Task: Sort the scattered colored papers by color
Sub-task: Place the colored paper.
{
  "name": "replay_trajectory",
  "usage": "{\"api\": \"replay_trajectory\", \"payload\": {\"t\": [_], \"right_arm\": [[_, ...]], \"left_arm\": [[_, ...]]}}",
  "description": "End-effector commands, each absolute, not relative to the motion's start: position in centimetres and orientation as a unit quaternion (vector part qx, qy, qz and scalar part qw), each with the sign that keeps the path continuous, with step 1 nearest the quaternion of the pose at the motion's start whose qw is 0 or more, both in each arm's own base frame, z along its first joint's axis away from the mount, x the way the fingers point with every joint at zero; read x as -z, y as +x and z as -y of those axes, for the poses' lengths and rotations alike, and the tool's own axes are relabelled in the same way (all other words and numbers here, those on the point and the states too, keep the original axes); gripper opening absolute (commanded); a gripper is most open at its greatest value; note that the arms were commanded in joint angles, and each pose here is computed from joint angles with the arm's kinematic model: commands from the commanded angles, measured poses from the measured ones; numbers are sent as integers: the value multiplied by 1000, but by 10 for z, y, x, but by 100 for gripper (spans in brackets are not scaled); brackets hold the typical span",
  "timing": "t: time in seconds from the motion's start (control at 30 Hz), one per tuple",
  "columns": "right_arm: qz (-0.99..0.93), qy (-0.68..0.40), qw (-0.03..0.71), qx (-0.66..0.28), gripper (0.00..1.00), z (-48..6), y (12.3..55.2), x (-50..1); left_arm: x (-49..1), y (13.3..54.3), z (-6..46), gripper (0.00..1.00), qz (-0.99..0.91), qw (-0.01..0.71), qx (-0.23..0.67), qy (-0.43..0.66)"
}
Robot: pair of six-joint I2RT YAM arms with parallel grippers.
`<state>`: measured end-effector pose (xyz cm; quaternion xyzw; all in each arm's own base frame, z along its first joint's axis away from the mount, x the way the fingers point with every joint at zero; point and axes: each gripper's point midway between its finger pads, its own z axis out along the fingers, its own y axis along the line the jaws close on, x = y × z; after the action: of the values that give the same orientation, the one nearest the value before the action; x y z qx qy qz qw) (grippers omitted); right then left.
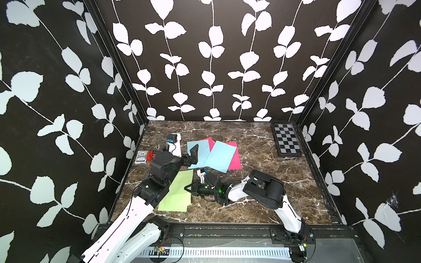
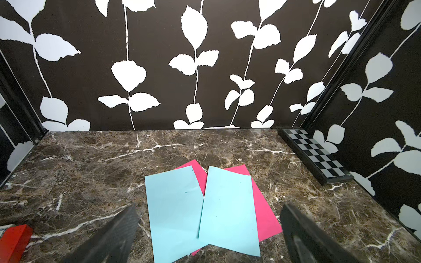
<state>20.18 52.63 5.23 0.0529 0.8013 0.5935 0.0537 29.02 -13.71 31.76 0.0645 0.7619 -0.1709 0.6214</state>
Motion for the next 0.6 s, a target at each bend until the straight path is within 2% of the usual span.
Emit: {"api": "replay_trajectory", "payload": {"t": [0.0, 0.57], "right_arm": [[-761, 156, -1, -630, 0, -535, 206, -72], [-752, 150, -8, -642, 0, -545, 200, -80]], "left_arm": [[-311, 292, 135, 99, -767, 617, 164, 62], [-294, 298, 141, 99, -780, 599, 166, 66]]}}
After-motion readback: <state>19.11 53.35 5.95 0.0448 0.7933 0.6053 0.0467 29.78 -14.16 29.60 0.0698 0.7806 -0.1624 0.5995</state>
